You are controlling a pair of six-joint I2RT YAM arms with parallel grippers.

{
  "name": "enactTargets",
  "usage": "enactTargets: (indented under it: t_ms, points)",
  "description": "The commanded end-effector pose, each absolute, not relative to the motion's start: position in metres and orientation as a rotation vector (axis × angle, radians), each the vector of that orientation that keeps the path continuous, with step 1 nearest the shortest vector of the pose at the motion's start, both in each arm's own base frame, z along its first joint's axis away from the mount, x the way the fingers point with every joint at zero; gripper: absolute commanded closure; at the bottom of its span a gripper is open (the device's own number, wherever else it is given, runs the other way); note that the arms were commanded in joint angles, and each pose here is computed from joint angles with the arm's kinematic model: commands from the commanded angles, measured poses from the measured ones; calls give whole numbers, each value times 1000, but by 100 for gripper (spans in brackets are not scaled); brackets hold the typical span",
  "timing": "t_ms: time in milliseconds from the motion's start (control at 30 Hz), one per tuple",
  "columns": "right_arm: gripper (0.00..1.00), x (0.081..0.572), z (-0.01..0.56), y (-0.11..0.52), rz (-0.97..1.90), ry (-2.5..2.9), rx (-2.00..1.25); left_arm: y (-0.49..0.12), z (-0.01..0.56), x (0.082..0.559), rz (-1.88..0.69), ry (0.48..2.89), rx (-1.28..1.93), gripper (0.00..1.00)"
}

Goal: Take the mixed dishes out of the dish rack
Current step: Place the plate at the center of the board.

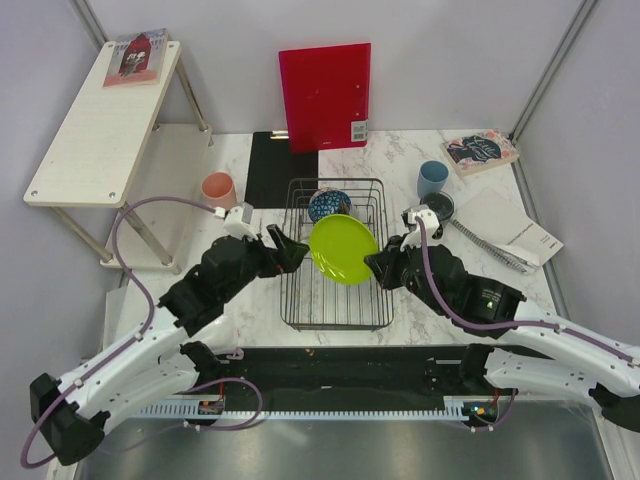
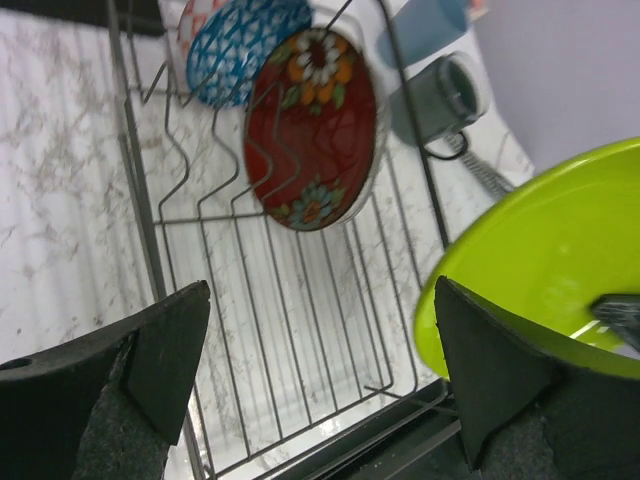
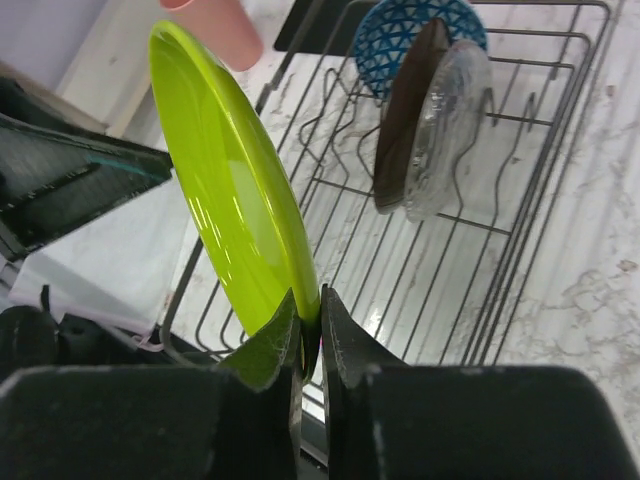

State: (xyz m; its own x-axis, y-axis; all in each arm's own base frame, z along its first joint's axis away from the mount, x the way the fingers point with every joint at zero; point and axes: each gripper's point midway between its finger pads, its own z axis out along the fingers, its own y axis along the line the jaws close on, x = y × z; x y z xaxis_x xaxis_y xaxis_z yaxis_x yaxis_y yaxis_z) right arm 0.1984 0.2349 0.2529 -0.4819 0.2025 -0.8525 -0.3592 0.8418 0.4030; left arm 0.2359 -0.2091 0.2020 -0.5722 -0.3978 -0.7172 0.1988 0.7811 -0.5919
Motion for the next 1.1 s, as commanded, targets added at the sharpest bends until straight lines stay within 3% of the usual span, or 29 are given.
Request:
enactTargets:
  t_ms: [0, 333, 567, 900, 1067]
  points:
    - [100, 185, 301, 265, 914, 1870, -165, -203, 265, 234, -868, 1781, -48, 1]
    - [100, 168, 303, 303, 1150, 1873, -247, -210, 278, 215, -989, 1693, 31, 2]
    - [100, 171, 311, 303, 1200, 1847, -224, -211, 274, 208, -1023, 1672, 55, 14]
    - [100, 174, 312, 306, 1220, 1856, -235, -193, 257, 192, -1033, 1677, 11, 20]
    - [100, 171, 309, 316, 1257, 1868, -269, -188, 260, 188, -1037, 1647, 10, 34]
